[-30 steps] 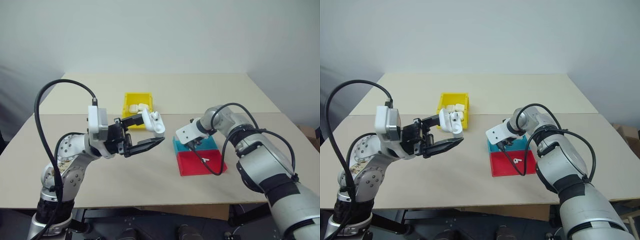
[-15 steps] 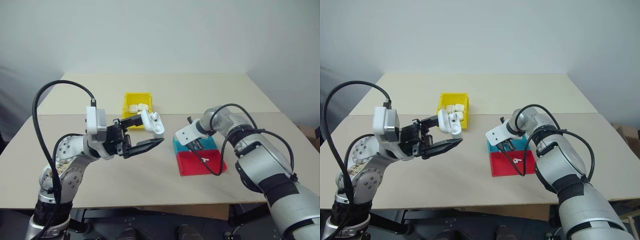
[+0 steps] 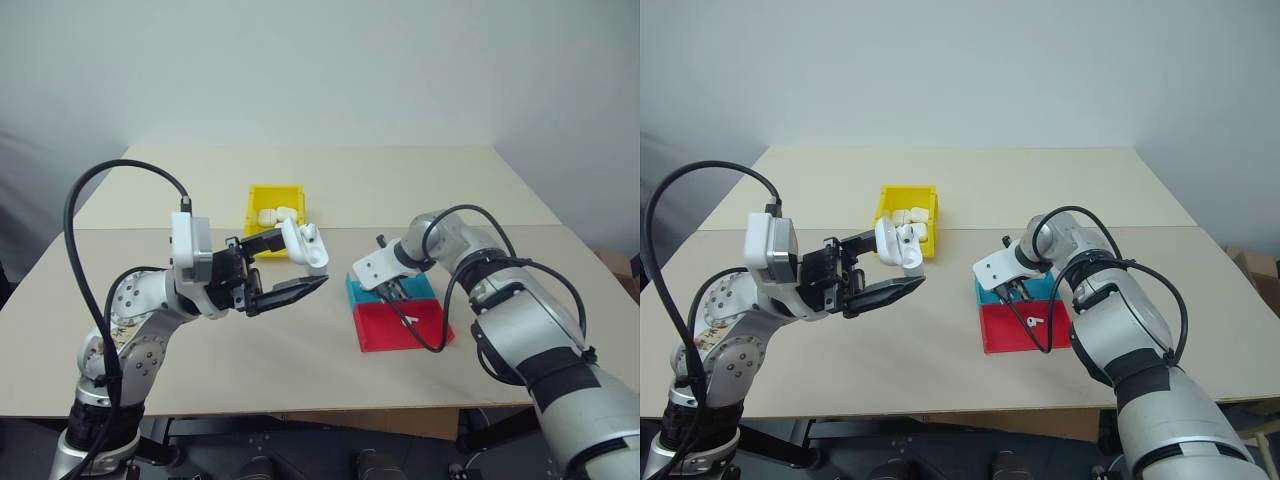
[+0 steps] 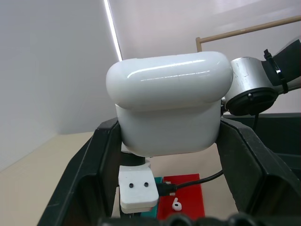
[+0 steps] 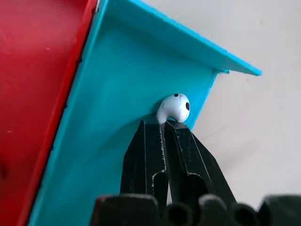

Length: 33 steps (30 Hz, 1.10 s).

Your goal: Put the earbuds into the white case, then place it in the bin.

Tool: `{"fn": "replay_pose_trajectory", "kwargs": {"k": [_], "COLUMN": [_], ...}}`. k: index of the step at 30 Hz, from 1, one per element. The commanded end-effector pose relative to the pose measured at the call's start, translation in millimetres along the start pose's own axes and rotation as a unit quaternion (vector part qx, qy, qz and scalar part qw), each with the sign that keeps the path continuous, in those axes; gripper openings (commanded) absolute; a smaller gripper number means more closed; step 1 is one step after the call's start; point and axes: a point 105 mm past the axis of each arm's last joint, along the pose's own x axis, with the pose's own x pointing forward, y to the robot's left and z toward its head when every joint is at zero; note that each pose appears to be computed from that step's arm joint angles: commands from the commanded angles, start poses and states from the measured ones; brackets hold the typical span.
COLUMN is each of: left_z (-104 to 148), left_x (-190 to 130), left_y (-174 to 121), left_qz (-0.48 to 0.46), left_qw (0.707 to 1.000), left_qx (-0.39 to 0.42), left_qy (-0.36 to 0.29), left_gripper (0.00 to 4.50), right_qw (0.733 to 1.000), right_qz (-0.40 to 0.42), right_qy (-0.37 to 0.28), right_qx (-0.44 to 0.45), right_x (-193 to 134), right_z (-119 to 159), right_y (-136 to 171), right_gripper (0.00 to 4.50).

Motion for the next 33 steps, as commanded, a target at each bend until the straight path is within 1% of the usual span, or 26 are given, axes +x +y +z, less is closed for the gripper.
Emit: {"fn": "replay_pose_trajectory", "kwargs": {"k": [1,3,5,7,9,13,14,17,19,23,33], "left_z": [10,10,10,10,10,10,10,10,10,10,10], "left_x": [4,5,5,5,5,5,5,4,4,4,3], "left_y": [-1,-1,0,0,0,0,0,0,0,0,0], "left_qz": [-0.009,-0.010,-0.011,-0.012,-0.012,-0.012,-0.012,-0.012,-0.012,-0.012,-0.012], "left_qw": [1.000,1.000,1.000,1.000,1.000,1.000,1.000,1.000,1.000,1.000,1.000], "left_qx": [0.021,0.020,0.020,0.021,0.021,0.021,0.021,0.022,0.022,0.022,0.025], "left_qy": [-0.017,-0.019,-0.020,-0.020,-0.019,-0.018,-0.017,-0.016,-0.015,-0.014,-0.011], "left_gripper": [2.76,2.76,2.76,2.76,2.76,2.76,2.76,2.76,2.76,2.76,2.76], "right_qw": [1.000,0.999,0.998,0.997,0.997,0.996,0.996,0.997,0.998,0.998,0.999], "right_qz": [0.007,0.009,0.012,0.015,0.011,0.016,0.019,0.020,0.021,0.006,-0.004], "right_qy": [-0.010,0.000,-0.004,-0.011,-0.003,-0.007,-0.008,-0.014,-0.012,-0.025,-0.038], "right_qx": [0.027,0.044,0.066,0.075,0.080,0.084,0.082,0.075,0.059,0.066,0.038], "right_x": [-12,-10,-10,-10,-9,-7,-7,-8,-9,-10,-7], "right_z": [1,-2,-2,0,-1,0,0,2,2,6,15], "right_y": [-4,-3,-4,-4,-5,-3,-2,-1,0,-6,-10], "right_gripper": [0.04,0.04,0.04,0.04,0.04,1.15,1.57,2.60,2.60,2.60,2.60]}}
